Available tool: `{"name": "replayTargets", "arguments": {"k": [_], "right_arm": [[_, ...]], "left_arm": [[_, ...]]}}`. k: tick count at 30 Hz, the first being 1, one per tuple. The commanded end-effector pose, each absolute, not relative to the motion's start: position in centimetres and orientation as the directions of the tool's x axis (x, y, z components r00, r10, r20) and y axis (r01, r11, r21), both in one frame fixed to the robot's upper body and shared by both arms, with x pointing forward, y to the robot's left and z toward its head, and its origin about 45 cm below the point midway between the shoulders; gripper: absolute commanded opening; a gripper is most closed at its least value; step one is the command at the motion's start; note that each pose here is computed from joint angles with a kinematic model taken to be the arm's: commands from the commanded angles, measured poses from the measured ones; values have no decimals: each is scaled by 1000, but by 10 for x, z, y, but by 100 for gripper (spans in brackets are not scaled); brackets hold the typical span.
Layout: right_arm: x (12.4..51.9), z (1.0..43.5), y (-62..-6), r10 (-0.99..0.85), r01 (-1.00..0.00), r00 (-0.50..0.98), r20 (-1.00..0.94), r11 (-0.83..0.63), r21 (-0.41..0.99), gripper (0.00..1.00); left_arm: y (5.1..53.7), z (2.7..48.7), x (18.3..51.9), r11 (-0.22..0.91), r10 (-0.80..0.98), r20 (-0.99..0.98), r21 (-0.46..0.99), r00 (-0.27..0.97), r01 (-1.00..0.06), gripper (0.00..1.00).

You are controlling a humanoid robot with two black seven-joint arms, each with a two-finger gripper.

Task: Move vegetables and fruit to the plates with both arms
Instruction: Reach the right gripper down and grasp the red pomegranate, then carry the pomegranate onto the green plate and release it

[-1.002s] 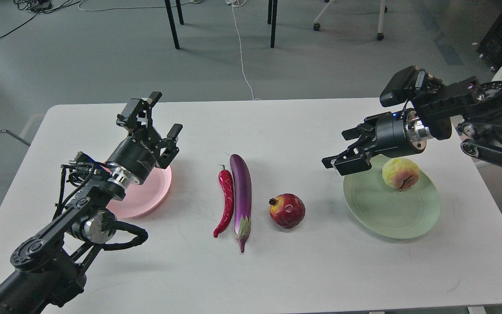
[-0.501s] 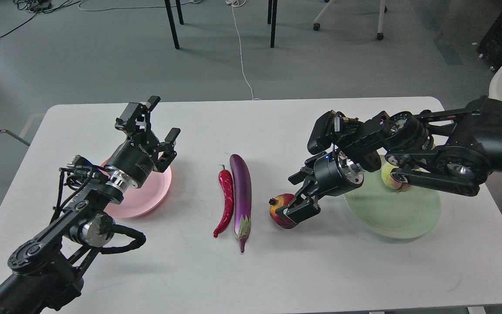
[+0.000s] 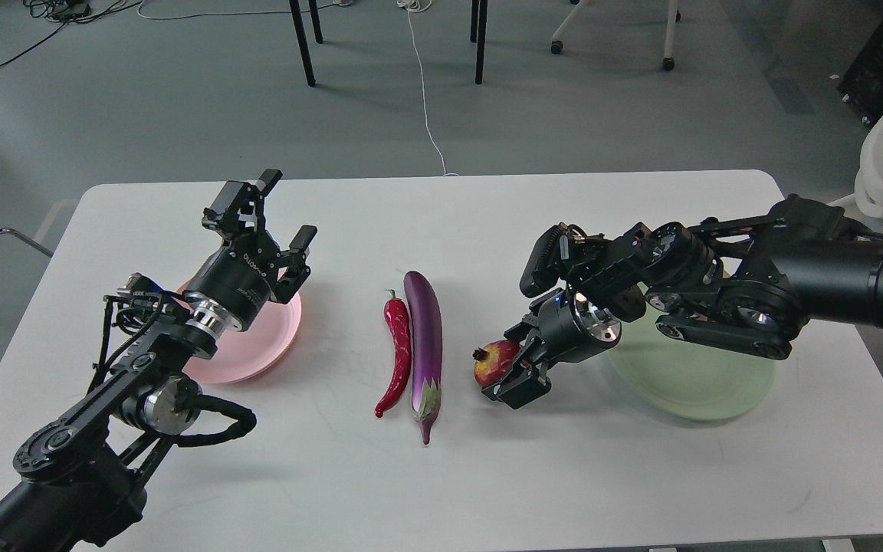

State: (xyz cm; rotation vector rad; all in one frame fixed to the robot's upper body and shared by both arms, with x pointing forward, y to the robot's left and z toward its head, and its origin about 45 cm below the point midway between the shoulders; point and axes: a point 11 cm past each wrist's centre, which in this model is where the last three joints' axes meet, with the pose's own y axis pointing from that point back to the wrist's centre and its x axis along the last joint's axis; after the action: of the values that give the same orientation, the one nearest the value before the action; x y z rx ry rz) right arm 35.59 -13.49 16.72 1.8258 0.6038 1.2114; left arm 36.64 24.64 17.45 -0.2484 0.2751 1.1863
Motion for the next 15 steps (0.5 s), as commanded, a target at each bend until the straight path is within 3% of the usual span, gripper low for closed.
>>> {"name": "replayTargets", "arguments": {"k": [1,7,13,15], "right_arm": [[359,162,-131,760,-63,414,502,-526,848,98],[356,155,-120,778,-48,391,492,-517,855,93],[354,150,-127,796,-43,386,466,-489,871,58],[356,152,-131,795,-50,389,465,-486,873,51]], "left_arm": [[247,174,366,353,874,-340,-47,347,-934,98],[248,174,366,353,875,-339,-45,347,-934,98],[252,175,366,350,879,-331,-44,344,-936,98],[252,175,366,351,878,-331,-45,345,-935,98]]}}
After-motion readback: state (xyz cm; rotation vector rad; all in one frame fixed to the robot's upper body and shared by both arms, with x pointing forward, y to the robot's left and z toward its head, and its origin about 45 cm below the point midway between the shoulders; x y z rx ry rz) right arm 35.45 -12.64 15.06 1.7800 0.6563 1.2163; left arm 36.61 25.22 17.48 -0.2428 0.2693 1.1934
